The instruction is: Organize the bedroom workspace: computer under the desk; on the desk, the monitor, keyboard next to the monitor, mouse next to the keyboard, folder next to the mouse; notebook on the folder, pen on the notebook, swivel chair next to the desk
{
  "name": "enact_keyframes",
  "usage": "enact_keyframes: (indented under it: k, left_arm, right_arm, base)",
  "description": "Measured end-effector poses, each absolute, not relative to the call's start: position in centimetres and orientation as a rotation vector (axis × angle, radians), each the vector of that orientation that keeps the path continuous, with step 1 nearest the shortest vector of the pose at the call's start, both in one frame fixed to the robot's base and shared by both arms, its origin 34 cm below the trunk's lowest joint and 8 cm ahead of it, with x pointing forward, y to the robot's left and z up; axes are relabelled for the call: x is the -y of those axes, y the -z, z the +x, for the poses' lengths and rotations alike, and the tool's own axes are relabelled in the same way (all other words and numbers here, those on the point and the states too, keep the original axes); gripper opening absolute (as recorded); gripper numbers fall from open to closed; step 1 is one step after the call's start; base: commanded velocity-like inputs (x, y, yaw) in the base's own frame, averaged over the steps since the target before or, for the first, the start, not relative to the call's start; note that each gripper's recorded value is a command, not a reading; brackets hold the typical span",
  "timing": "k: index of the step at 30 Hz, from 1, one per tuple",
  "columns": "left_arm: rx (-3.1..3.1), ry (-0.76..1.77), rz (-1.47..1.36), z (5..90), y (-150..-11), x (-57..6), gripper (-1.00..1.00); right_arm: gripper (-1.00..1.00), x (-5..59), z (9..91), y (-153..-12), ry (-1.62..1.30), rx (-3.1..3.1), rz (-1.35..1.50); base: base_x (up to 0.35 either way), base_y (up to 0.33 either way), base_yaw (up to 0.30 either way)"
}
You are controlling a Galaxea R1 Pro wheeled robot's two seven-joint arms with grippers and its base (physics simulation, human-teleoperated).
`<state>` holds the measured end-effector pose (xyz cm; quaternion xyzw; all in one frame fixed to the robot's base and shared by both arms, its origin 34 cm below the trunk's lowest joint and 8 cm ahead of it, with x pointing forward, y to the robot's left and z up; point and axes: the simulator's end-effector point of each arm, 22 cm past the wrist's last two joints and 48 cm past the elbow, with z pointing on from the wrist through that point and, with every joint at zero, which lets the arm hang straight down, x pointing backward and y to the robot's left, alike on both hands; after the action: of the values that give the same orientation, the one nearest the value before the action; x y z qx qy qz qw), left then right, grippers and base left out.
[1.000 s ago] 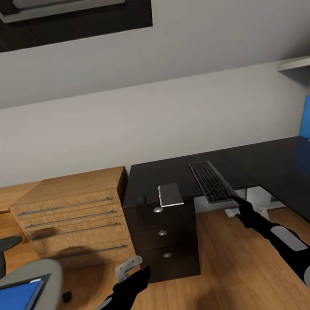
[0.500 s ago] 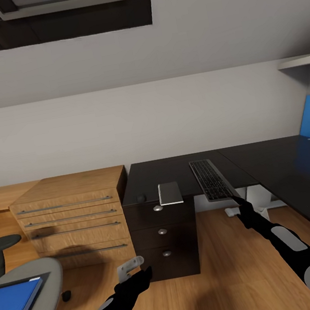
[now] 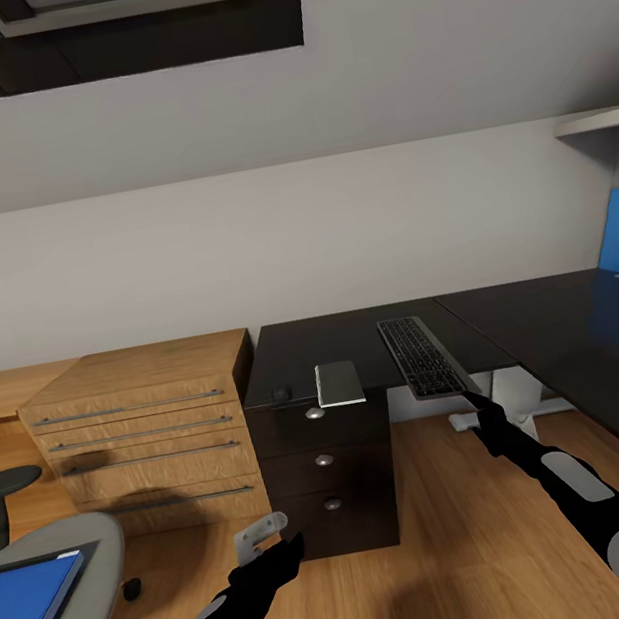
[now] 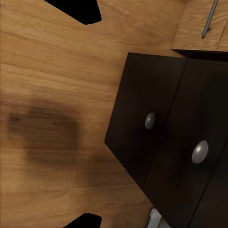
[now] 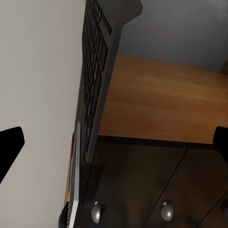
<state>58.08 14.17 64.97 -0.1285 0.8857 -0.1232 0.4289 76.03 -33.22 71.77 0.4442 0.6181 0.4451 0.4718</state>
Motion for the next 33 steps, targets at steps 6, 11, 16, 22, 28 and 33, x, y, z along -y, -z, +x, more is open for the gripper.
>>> enact_keyframes:
  k: [6, 11, 16, 22, 28, 33]
  left_arm:
    - [-2.212, 0.307, -0.322, 58.08, -64.94, -14.2, 1.0]
    - [-2.212, 0.306, -0.323, 58.07, -64.93, -14.24, 1.0]
    - [-2.214, 0.307, -0.323, 58.05, -64.87, -14.22, 1.0]
    - [-2.214, 0.306, -0.323, 58.04, -64.84, -14.23, 1.0]
    - [-2.215, 0.305, -0.323, 58.03, -64.82, -14.25, 1.0]
    - [-2.214, 0.301, -0.324, 58.07, -64.79, -14.42, 1.0]
  right_arm:
    - [1.0, 33.21, 76.03, -71.77, -1.09, -1.514, 1.087]
    - [1.0, 33.19, 76.01, -71.79, -1.089, -1.515, 1.086]
    - [1.0, 33.19, 76.03, -71.78, -1.089, -1.515, 1.086]
    - [1.0, 33.17, 76.03, -71.77, -1.089, -1.515, 1.086]
    - [1.0, 33.19, 76.02, -71.79, -1.089, -1.515, 1.086]
    - [1.0, 33.21, 76.03, -71.77, -1.089, -1.514, 1.087]
  base:
    - [0.001, 0.0, 0.0]
    - [0.141, 0.0, 0.0]
    - [0.117, 0.0, 0.0]
    - [0.054, 0.0, 0.0]
    - [0.178, 0.0, 0.0]
    - [0.051, 0.0, 0.0]
